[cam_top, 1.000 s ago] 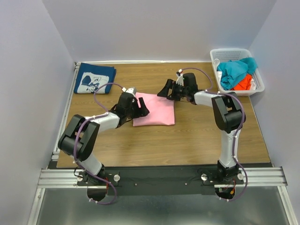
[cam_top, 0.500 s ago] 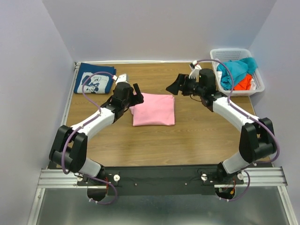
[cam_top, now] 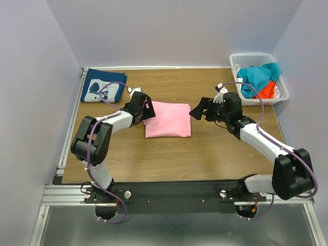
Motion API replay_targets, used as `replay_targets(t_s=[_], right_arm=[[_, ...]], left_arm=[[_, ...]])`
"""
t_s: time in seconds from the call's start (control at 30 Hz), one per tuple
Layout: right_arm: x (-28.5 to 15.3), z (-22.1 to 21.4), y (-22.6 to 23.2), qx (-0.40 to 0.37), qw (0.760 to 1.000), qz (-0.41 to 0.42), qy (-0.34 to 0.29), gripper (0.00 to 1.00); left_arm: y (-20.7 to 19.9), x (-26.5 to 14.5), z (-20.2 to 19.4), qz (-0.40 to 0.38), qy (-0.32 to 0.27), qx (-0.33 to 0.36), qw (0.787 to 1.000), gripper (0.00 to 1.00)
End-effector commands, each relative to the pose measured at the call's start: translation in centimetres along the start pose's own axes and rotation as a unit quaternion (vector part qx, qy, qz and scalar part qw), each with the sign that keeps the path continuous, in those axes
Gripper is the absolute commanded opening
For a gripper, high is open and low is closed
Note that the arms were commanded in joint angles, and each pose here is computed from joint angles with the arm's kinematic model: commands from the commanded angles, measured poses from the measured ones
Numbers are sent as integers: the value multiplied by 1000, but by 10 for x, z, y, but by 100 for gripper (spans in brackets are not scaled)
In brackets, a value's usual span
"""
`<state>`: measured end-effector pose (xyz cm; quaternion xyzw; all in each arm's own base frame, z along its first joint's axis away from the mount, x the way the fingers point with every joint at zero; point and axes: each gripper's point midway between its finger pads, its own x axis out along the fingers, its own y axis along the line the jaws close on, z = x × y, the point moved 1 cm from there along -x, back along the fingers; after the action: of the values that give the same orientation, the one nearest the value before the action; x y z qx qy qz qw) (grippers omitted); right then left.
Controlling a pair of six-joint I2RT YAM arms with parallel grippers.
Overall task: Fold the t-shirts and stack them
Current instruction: Neatly place the folded tshirt to the corner
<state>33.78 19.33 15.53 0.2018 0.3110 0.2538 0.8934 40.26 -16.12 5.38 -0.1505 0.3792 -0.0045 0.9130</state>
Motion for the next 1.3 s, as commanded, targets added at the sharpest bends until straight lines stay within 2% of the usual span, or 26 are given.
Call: replay_targets(t_s=[0.0, 0.2, 0.3, 0.47, 0.6, 0.67, 0.73, 0.77, 0.8, 0.87, 0.97, 1.27], right_arm=[[-17, 3, -2, -6, 1000, -17, -24, 100], [-25, 5, -10, -16, 998, -42, -35, 100], [-24, 1, -10, -21, 999, -38, -29, 100], [-26, -7, -16, -17, 998, -53, -19, 100], [-27, -6, -19, -17, 998, -62, -24, 100], [-27, -5, -21, -17, 997, -69, -27, 100], [-27, -5, -23, -17, 997, -72, -28, 100], [-28, -5, -23, -17, 997, -73, -28, 100], [-28, -5, -23, -18, 997, -74, -29, 100], [-30, -4, -26, -18, 996, -84, -35, 100], [-32, -2, -31, -18, 994, -98, -44, 100], [-42, 3, -35, -21, 991, -118, -61, 100]], left_arm=[[0, 4, 2, 1, 4, 7, 1000, 93], [5, 16, -18, 8, 34, 19, 999, 82], [2, 22, -26, 7, 43, 28, 999, 72], [-6, 28, -37, -1, 57, 40, 998, 67], [-19, 27, -47, 4, 57, 54, 997, 58], [-20, 29, -48, 21, 57, 60, 996, 47], [-17, 31, -51, 47, 56, 67, 995, 44], [-17, 35, -49, 60, 52, 65, 995, 38], [-16, 36, -49, 68, 51, 67, 994, 36], [-11, 35, -49, 99, 51, 74, 991, 26], [-12, 34, -35, 114, 32, 74, 990, 0], [-2, 28, 45, 160, -44, 136, 977, 0]])
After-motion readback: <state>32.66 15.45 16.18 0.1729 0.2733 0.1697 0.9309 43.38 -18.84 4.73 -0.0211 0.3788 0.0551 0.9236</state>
